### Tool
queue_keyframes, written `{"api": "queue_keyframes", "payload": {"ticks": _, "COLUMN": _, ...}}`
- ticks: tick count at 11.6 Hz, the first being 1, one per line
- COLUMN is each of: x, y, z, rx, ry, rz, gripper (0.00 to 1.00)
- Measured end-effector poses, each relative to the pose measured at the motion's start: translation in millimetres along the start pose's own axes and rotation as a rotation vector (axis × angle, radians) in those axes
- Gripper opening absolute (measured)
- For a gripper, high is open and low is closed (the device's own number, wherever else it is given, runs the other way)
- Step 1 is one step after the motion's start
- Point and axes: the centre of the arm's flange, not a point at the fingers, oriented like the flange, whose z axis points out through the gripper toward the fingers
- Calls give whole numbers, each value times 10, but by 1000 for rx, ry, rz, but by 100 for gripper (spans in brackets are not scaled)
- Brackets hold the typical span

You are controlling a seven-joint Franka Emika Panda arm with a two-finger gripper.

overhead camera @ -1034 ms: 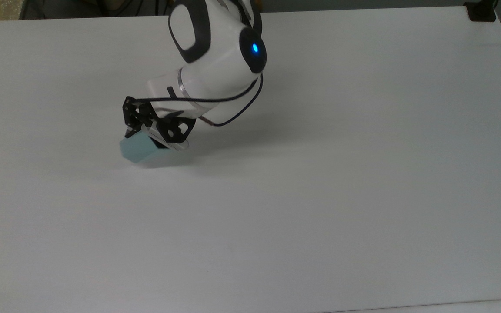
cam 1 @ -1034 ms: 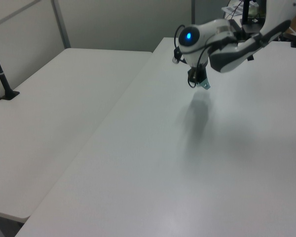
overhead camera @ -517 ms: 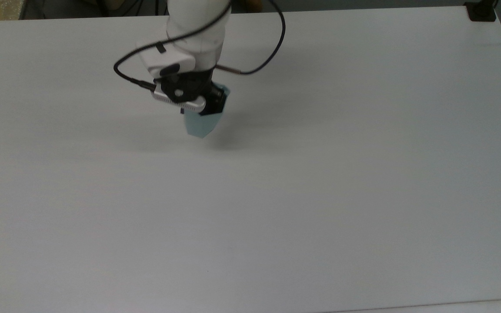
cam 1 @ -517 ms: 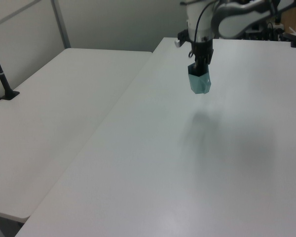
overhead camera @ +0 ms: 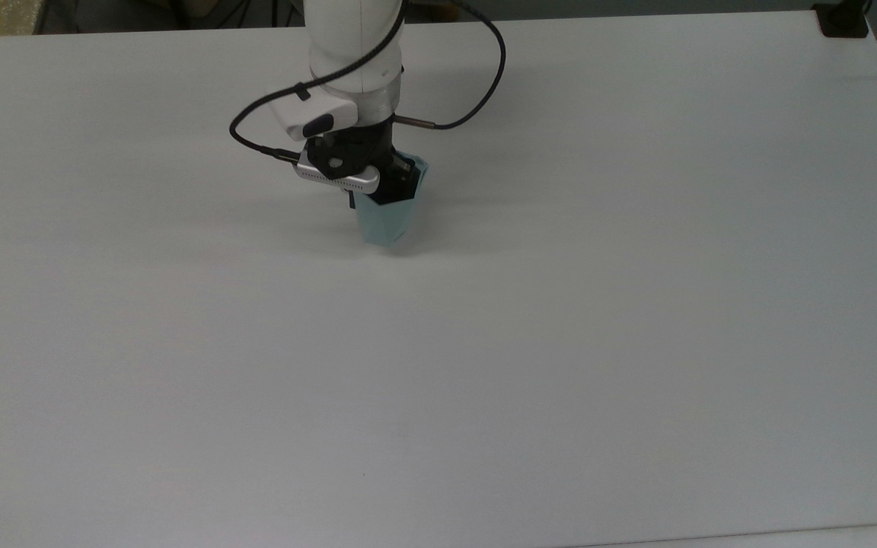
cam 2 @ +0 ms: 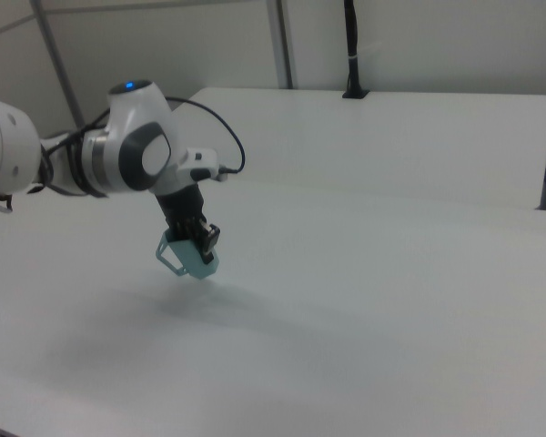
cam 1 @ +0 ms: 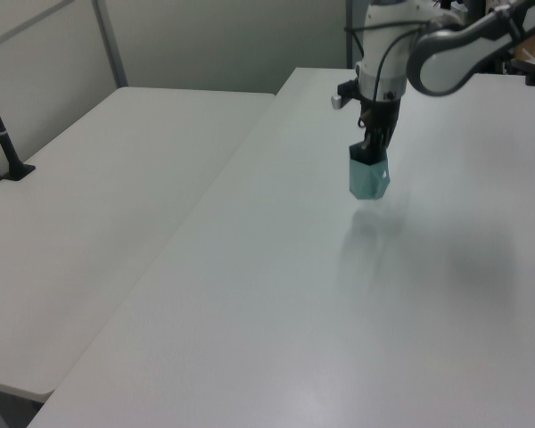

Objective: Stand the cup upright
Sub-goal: 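Lift and rotate the held cup so its base faces the table, lowering it, then open the gripper and raise it away from the upright cup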

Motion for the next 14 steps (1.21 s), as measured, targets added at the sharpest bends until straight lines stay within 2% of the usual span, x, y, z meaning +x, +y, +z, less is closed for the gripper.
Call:
{"api": "queue_keyframes", "payload": {"ticks": 7, "x": -81, "y": -3, "z": 415, "rx": -15, "ry": -48, "rz": 12, "gripper": 8}}
{"api": "queue_keyframes", "payload": {"ticks": 8, "x": -75, "y": 6, "z": 415, "rx": -2, "ry": -53, "rz": 28, "gripper": 11}}
{"api": "queue_keyframes", "payload": {"ticks": 9, "x": -67, "y": 27, "z": 416, "rx": 6, "ry": -57, "rz": 41, "gripper": 22}}
{"api": "queue_keyframes", "payload": {"ticks": 10, "x": -56, "y": 53, "z": 417, "rx": 10, "ry": -59, "rz": 50, "gripper": 40}}
{"api": "queue_keyframes", "payload": {"ticks": 14, "x": -26, "y": 71, "z": 325, "rx": 12, "ry": -53, "rz": 54, "gripper": 95}}
